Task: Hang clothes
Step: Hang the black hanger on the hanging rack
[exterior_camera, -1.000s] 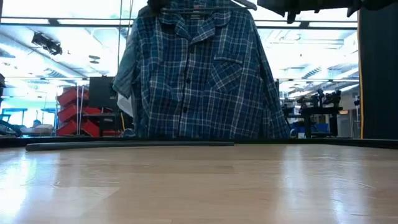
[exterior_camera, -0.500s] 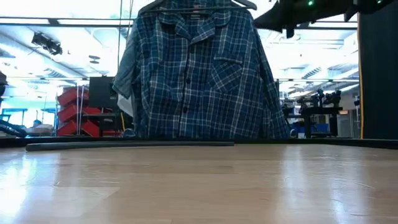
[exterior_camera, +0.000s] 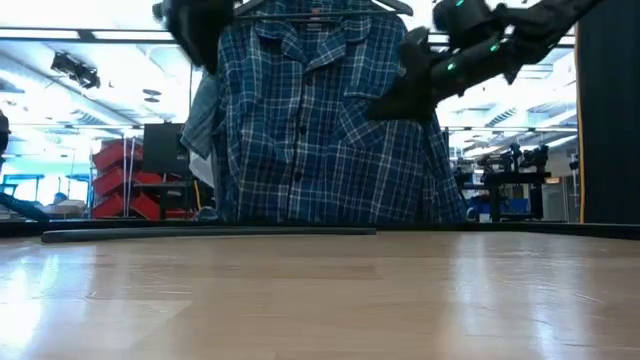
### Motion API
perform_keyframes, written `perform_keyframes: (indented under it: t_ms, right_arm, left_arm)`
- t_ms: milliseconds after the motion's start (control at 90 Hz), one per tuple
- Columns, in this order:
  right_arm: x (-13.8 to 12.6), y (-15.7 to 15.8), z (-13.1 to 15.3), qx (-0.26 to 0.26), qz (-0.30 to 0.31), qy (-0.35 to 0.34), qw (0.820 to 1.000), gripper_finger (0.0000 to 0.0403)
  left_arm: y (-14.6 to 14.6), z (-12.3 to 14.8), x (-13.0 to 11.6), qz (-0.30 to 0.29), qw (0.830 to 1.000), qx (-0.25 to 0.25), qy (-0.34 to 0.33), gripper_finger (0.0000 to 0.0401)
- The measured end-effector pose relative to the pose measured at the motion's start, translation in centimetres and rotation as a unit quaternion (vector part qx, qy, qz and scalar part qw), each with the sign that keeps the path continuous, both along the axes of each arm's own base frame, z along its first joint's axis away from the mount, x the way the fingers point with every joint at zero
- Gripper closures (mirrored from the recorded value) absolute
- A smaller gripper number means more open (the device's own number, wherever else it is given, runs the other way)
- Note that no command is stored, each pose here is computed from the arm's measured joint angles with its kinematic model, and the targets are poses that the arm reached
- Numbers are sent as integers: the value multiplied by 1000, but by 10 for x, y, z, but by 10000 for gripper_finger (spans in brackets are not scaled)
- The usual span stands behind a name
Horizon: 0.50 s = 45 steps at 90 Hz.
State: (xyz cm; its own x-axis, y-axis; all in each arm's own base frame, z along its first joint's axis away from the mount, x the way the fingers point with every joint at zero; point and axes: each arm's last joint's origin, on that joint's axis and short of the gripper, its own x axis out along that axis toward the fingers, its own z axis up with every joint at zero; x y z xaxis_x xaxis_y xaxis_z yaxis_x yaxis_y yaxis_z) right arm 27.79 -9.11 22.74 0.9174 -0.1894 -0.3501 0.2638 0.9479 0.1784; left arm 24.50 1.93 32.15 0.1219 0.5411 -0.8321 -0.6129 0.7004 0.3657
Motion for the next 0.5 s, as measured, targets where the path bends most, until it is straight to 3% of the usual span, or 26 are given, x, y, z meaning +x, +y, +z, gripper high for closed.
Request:
perform_keyframes:
  t_ms: [100,167,344,500]
  right_arm:
    - [10,1,-6,49,57,5,997,359]
    - [15,3,-7,62,89,5,994,360]
    - [21,10,-4,60,111,-8,992,364]
    - [21,14,0,56,118,-16,991,362]
  left_arm:
    - [-15,-51,4,-56,992,-107,24,113]
    - [-23,-79,2,-74,985,-151,26,117]
    - [-25,-124,-15,-45,983,-168,56,130]
    - [-23,-146,-19,-69,978,-194,45,143]
